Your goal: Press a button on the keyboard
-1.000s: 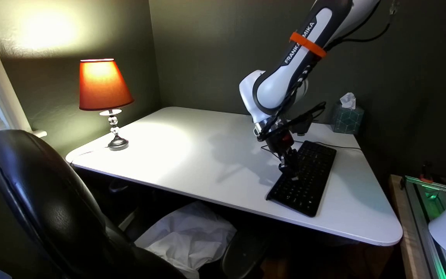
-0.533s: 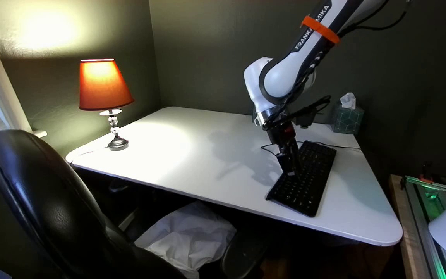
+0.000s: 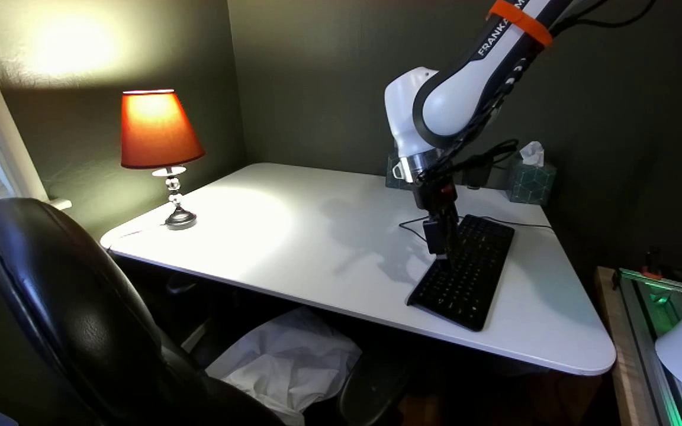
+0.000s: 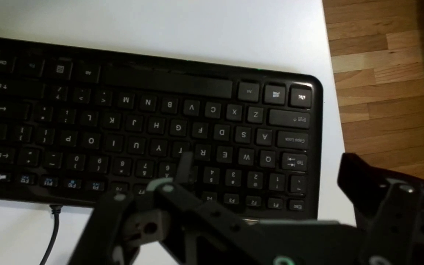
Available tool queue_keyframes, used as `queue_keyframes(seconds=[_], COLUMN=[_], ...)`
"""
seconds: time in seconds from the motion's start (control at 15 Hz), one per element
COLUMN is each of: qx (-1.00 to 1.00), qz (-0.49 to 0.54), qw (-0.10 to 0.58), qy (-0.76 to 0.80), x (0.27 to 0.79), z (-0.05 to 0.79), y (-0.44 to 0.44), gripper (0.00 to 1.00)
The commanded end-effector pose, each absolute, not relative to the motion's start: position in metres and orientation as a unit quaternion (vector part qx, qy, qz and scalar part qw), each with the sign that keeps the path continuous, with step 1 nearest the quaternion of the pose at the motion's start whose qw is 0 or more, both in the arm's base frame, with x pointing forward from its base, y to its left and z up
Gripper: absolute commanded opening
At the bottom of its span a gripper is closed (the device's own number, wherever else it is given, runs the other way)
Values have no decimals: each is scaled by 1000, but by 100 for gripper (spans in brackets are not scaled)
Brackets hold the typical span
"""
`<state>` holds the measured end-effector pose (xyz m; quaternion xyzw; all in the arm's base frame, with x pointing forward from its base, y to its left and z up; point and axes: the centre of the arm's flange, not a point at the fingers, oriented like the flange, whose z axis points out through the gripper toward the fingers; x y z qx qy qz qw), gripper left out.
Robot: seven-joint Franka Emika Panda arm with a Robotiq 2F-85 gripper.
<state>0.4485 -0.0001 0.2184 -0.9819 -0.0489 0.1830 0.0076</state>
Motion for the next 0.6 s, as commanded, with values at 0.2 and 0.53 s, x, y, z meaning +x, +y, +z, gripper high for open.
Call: queue_keyframes(seconds=[0.2, 0.53], qx=[-986, -986], qz=[165, 161], qw=[3, 2], qy=[-40, -38], x=[442, 439], z=[229, 232], y=[4, 4], gripper=[100, 100])
